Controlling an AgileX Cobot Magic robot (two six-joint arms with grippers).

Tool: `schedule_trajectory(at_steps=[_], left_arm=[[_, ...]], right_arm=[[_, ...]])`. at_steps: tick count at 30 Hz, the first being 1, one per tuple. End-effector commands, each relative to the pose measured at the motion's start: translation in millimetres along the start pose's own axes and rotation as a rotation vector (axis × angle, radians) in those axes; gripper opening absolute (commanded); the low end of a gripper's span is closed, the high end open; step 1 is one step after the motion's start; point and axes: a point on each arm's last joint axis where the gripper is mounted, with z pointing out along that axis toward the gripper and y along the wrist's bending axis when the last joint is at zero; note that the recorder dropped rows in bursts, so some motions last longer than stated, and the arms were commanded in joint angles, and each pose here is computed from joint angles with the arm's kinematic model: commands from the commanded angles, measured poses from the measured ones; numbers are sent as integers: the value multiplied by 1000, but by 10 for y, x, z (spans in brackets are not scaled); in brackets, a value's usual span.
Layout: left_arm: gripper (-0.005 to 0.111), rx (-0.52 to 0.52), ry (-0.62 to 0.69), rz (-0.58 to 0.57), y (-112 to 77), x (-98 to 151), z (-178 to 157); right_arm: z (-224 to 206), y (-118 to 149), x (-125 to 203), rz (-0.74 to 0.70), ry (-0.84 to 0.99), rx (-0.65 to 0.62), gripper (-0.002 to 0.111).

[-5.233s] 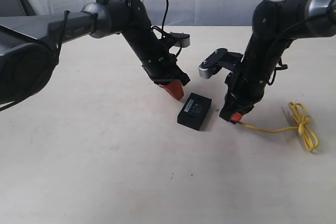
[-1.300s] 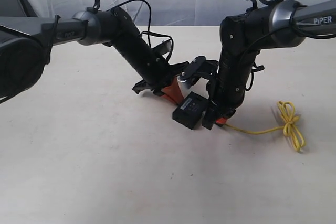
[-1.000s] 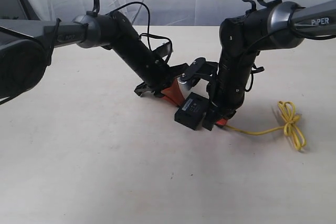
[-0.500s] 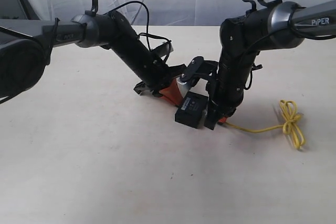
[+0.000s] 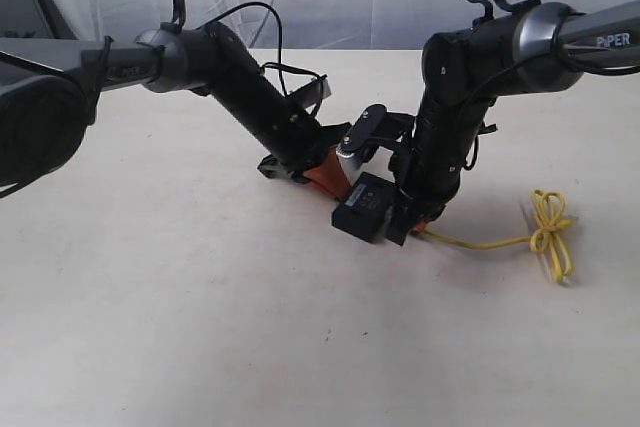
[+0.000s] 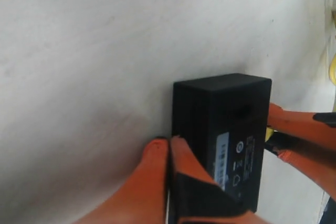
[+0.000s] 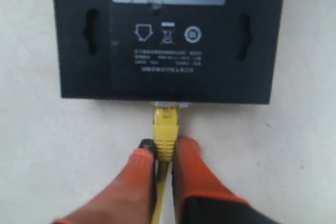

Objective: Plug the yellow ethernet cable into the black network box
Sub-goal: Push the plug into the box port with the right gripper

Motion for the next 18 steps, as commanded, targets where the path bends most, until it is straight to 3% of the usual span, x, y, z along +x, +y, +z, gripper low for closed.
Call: schedule_trajectory(at_steps=[1,10,18], left_arm=[[0,129,-1,-17,-203,-5,61],[0,113,-21,-31,-109,-25,-61],[0,31,-39,-28,-48,-34,-333]], right_arm=[[-95,-13,-208,55,-194,34,-1],[-93,-21,-194,34,-178,45,-1],[-90,-25,-179,18,-161,51,-1]])
